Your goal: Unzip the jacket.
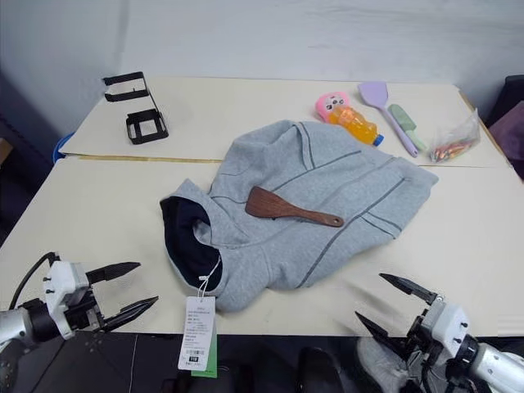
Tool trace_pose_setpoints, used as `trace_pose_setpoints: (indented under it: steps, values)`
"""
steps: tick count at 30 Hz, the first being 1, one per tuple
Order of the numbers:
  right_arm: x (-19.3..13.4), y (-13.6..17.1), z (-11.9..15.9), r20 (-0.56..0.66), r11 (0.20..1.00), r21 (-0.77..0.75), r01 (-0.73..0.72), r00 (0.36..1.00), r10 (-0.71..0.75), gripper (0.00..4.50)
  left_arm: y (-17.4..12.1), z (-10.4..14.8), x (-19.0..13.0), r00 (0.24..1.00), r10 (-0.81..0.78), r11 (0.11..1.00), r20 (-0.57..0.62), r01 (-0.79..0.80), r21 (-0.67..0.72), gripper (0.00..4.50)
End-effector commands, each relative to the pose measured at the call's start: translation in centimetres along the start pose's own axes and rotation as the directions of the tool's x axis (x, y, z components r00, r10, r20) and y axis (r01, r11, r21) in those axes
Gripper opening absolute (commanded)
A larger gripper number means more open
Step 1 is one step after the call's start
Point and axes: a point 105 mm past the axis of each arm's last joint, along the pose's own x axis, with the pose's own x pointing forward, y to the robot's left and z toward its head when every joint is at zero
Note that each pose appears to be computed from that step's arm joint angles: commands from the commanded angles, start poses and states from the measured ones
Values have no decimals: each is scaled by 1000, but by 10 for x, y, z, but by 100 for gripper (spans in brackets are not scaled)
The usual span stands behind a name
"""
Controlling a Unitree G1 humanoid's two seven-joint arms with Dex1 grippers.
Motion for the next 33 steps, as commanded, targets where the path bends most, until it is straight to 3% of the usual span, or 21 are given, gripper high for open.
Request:
trace_pose_setpoints:
  steps: [1,6,11,16,24,29,33]
  values:
    - [-6,-14,7,27,993,-43,108,994,-107,447,6,2,-5,999,43,999,4,-44,18,450]
    - [-9,-18,9,33,982,-45,185,982,-184,447,4,10,-1,997,-26,997,67,31,-73,450]
    - [-5,-13,11,36,992,-21,126,991,-125,447,14,24,0,991,-47,999,123,49,-17,450]
    - [6,-18,20,59,994,-66,91,994,-87,447,7,48,16,973,-118,993,196,121,0,450]
    - [98,-34,81,88,994,-103,-37,995,46,447,-2,78,41,936,-171,978,306,199,-61,450]
    - [157,-40,82,-40,989,-113,-91,995,87,447,-17,80,60,914,-282,950,292,309,-48,450]
    - [192,-43,67,-162,991,-85,-104,983,89,447,-18,82,68,909,-290,950,299,312,-27,450]
